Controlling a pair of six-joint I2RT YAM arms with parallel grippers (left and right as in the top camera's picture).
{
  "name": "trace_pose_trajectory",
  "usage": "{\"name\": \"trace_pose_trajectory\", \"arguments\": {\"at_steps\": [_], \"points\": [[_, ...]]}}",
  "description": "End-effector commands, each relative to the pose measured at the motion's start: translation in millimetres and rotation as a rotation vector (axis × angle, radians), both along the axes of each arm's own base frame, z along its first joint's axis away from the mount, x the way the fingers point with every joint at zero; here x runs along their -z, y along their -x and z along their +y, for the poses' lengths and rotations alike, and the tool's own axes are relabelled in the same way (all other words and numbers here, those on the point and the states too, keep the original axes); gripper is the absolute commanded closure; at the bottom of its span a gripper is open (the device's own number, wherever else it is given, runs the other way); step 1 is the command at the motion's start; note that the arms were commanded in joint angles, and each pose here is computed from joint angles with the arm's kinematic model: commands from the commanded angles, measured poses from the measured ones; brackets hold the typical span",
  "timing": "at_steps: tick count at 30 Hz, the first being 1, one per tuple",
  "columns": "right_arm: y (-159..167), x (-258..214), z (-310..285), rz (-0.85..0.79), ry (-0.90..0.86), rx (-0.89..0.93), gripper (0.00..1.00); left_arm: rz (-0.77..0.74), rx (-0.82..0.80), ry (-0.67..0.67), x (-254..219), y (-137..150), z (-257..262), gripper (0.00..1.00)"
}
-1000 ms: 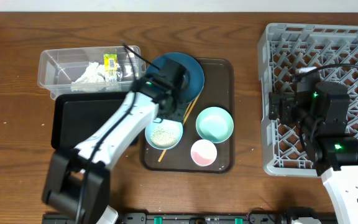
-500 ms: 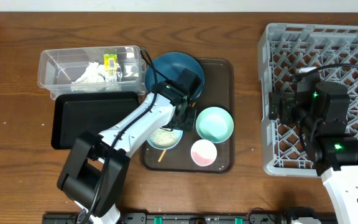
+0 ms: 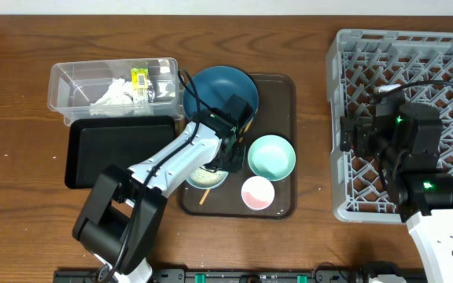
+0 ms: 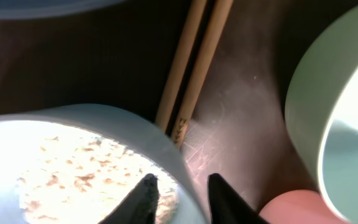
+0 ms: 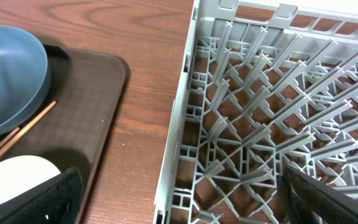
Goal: Sort waste into correct bins and load items into the dishwasher rack
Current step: 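Grasp the rim of the white rice bowl with the left gripper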
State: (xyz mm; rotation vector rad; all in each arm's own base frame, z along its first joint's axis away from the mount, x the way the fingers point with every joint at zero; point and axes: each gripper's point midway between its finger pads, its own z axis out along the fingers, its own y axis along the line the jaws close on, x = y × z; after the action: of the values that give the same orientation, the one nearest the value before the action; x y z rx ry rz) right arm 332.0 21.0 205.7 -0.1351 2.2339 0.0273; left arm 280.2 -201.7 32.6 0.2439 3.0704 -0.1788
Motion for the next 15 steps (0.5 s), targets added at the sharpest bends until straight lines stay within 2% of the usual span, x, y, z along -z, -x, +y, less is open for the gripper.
{"name": "trace_pose_trajectory", "arguments": {"at_steps": [1,5,15], "points": [[-2.0,-11.0,-0.8,-0.025,-0.015,0.009,0.01,0.007,0.003,-0.012,3.9,2.5,1.6,0.8],[-2.0,-10.8,-0.8,-0.024,-0.015,0.009,0.01,0.0,0.003,-0.007,3.6,0.8,0.4,0.92],[-2.0,-10.8,-0.8,-0.024,-0.015,0.01,0.01,-0.038,0.008,0.013,-21.1,-7.8,-4.5,0.94]]}}
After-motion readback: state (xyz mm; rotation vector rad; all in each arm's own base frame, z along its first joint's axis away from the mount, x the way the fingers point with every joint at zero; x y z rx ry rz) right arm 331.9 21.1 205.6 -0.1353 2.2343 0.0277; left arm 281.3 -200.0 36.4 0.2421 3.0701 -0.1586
